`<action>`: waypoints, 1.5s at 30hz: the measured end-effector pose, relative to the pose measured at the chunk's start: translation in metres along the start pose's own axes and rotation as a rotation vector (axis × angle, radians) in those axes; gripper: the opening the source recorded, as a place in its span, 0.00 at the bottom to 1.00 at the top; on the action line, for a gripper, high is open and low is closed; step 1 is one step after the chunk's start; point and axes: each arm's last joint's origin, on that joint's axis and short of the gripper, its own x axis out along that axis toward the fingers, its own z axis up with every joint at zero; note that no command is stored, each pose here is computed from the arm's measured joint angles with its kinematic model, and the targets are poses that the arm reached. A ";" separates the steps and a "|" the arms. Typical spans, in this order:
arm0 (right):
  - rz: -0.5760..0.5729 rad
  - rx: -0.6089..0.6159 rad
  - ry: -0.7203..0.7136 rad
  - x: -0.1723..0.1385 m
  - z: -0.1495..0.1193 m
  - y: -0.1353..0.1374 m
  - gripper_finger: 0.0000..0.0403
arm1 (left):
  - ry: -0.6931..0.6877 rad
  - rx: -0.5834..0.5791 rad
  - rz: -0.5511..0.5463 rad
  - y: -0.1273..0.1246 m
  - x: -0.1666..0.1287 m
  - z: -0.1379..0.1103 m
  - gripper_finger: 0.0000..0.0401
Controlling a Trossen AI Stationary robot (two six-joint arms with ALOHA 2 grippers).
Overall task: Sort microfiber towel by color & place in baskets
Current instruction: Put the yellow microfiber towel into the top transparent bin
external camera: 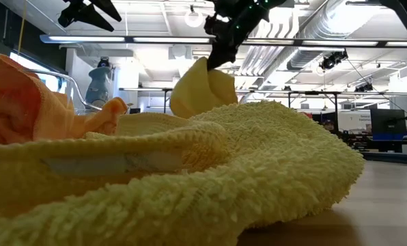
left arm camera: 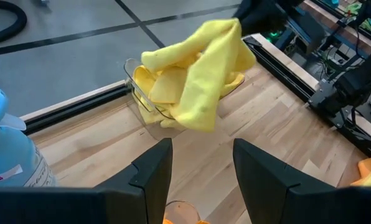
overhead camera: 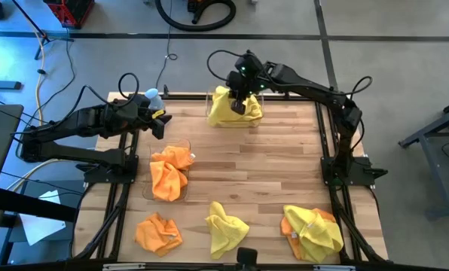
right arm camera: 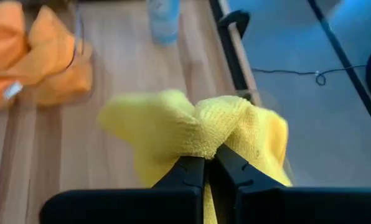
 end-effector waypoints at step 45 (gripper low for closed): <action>-0.183 0.145 -0.068 -0.005 0.010 -0.002 0.00 | -0.014 0.061 0.025 0.001 0.000 0.000 0.40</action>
